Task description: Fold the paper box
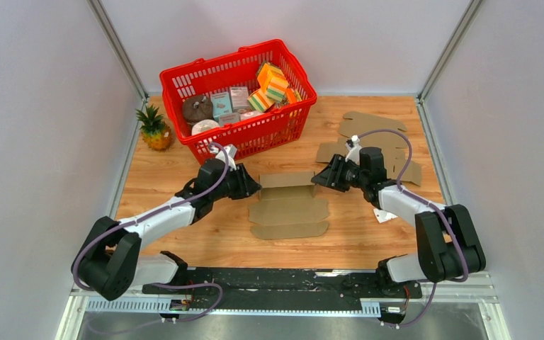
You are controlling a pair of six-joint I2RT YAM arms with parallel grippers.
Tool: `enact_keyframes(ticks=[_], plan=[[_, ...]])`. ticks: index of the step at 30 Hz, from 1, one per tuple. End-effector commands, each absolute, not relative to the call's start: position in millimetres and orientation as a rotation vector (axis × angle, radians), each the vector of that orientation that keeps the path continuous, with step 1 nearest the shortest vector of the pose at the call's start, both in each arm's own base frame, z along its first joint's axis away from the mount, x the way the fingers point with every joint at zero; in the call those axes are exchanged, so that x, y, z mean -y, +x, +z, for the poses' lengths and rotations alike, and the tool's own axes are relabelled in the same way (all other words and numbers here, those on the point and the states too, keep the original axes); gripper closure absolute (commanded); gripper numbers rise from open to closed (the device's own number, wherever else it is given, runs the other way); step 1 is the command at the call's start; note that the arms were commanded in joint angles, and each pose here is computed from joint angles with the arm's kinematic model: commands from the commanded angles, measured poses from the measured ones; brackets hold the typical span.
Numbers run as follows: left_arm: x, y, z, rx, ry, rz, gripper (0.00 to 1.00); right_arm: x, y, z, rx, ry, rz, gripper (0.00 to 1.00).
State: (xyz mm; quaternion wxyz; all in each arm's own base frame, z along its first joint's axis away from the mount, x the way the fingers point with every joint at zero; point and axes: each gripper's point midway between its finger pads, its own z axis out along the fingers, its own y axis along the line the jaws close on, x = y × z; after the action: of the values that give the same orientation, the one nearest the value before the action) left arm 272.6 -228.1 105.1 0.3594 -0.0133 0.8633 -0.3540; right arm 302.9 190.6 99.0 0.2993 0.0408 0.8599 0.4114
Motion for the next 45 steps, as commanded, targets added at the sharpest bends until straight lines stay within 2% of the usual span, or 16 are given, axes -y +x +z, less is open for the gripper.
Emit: enact_keyframes(ticks=[1, 5, 6, 8, 9, 10, 13, 15, 18, 19, 24, 27, 30, 31, 35, 45], plan=[[222, 274, 136, -2.163, 0.061, -0.870, 0.51, -187, 309, 125, -2.216, 0.060, 1.041, 0.35], [229, 272, 164, -2.090, 0.191, -0.851, 0.51, -177, 305, 117, -2.271, 0.121, 0.966, 0.33], [239, 259, 167, -2.074, 0.336, -0.794, 0.51, -170, 304, 114, -2.292, 0.172, 0.919, 0.33], [227, 257, 171, -2.117, 0.415, -0.494, 0.51, -144, 289, 98, -2.383, 0.319, 0.741, 0.29], [228, 239, 161, -2.158, 0.556, -0.382, 0.51, -139, 282, 94, -2.406, 0.321, 0.713, 0.27], [224, 240, 163, -2.162, 0.571, -0.296, 0.52, -134, 268, 84, -2.461, 0.326, 0.679, 0.21], [247, 224, 160, -2.147, 0.656, -0.349, 0.53, -127, 244, 69, -2.532, 0.314, 0.656, 0.20], [270, 214, 164, -2.081, 0.702, -0.462, 0.53, -140, 222, 63, -2.573, 0.353, 0.788, 0.21], [305, 181, 149, -2.039, 0.902, -0.560, 0.52, -152, 201, 61, -2.593, 0.361, 0.877, 0.26], [319, 163, 146, -2.004, 0.990, -0.583, 0.52, -154, 193, 51, -2.600, 0.401, 0.898, 0.33], [360, 123, 125, -1.881, 1.315, -0.552, 0.46, -173, 171, 31, -2.627, 0.383, 0.997, 0.44], [369, 118, 112, -1.858, 1.414, -0.454, 0.45, -185, 167, 27, -2.608, 0.364, 1.072, 0.55], [372, 122, 101, -1.846, 1.506, -0.319, 0.29, -193, 171, 33, -2.577, 0.374, 1.144, 0.72], [377, 129, 98, -1.841, 1.517, -0.243, 0.29, -193, 170, 34, -2.591, 0.382, 1.146, 0.81], [376, 149, 85, -1.811, 1.612, 0.035, 0.27, -194, 171, 56, -2.594, 0.400, 1.147, 0.98], [380, 155, 72, -1.760, 1.684, 0.216, 0.26, -205, 147, 84, -2.633, 0.444, 1.359, 1.00]])
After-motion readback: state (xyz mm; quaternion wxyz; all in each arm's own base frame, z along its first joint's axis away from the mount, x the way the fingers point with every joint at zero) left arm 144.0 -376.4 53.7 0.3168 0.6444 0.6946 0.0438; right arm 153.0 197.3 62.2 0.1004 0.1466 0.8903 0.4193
